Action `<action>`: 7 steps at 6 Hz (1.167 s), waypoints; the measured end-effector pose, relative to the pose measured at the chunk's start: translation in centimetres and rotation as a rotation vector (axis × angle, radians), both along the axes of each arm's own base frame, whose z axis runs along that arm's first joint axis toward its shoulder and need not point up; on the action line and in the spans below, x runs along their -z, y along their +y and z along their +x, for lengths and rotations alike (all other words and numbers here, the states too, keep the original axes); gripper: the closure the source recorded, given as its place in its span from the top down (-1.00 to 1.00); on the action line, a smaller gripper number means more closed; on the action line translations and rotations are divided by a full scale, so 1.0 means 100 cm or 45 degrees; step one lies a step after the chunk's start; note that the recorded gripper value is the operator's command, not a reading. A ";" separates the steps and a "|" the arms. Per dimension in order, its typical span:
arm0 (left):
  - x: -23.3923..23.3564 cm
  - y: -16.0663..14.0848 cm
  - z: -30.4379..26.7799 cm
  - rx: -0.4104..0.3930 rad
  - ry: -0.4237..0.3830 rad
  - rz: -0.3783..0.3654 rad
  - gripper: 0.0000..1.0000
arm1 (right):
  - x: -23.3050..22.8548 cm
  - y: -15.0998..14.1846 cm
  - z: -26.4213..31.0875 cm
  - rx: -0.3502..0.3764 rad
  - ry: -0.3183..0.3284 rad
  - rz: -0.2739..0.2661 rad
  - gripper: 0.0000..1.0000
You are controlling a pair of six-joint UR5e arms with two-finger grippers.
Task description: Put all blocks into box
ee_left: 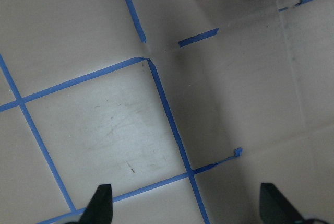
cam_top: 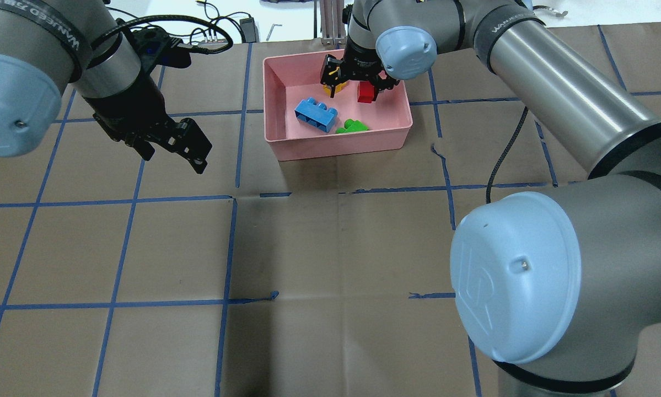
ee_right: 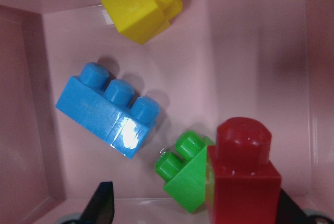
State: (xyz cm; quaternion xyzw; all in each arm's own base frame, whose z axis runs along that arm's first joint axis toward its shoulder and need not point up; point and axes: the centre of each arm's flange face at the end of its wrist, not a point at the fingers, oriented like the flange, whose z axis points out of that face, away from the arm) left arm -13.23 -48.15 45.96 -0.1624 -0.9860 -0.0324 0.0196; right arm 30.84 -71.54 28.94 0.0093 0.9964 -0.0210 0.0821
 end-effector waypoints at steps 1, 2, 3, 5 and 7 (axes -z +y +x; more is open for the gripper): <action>0.000 0.000 0.000 0.000 0.000 0.000 1.00 | 0.000 0.000 0.000 -0.004 0.000 -0.001 0.99; 0.000 0.000 0.000 0.000 0.000 0.001 1.00 | 0.000 0.000 0.000 -0.006 0.000 0.000 0.99; 0.000 0.000 0.000 0.000 -0.001 0.000 1.00 | 0.000 0.000 0.000 -0.006 0.001 0.000 0.99; 0.000 0.001 0.000 0.000 -0.001 0.000 1.00 | 0.001 0.001 0.000 -0.007 0.001 0.002 0.99; -0.001 0.001 0.000 0.000 -0.001 -0.002 1.00 | 0.002 0.000 0.000 -0.005 0.000 0.000 0.07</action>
